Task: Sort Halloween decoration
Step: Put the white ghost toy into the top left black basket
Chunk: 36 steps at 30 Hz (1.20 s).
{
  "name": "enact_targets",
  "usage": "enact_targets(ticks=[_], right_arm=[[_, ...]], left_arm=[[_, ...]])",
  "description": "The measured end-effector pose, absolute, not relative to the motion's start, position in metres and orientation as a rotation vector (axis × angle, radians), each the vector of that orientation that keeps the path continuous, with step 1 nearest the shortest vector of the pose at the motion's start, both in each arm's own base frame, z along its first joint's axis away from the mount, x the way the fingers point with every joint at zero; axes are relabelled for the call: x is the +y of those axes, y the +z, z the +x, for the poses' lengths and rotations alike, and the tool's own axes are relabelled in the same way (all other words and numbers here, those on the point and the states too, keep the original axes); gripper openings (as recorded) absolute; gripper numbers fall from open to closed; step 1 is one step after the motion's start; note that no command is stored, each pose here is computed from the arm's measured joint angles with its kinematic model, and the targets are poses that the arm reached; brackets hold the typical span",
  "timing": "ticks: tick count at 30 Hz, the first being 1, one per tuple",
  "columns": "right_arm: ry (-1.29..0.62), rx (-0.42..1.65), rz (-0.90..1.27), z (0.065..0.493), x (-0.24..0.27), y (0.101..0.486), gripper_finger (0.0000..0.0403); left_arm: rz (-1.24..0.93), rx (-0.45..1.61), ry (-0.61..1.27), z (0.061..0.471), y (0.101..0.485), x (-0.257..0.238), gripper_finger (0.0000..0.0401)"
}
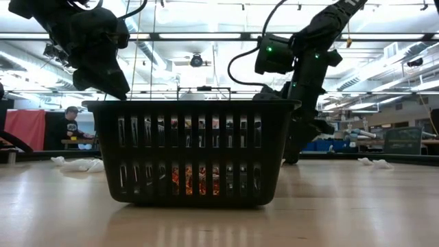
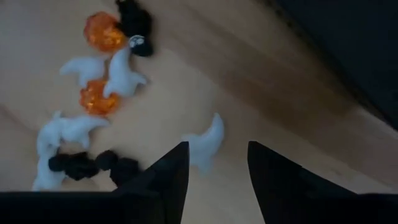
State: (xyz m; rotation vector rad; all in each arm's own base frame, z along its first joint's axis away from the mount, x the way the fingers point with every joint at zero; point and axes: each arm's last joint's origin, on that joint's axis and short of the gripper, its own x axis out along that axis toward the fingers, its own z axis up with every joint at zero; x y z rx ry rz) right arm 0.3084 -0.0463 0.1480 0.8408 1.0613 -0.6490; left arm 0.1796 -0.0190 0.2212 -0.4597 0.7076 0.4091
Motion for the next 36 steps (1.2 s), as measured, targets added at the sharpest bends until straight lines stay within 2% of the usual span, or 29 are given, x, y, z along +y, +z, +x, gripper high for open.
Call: enact_targets(ticks=[11, 20, 31, 36], right_arm=[[-0.554, 1.084, 0.868, 0.318, -0.045, 0.131, 0.0167], [-0.584, 1.106, 0.842, 0.318, -0.037, 0.127, 0.0163], [-0.578, 1.121, 0.823, 0.316, -0.037, 0.127, 0.011], [-0.576, 1.123, 0.826, 0.316, -0.036, 0.127, 0.0105]], left_arm=[[-0.495, 0.689, 0.419, 0.181, 0.222, -0.019, 0.0155], [-0.493, 0.681, 0.414, 0.181, 0.223, -0.019, 0.0155], [-0.502, 0.653, 0.404, 0.183, 0.225, -0.019, 0.0155], [-0.505, 0.646, 0.401, 0.184, 0.225, -0.019, 0.0155]])
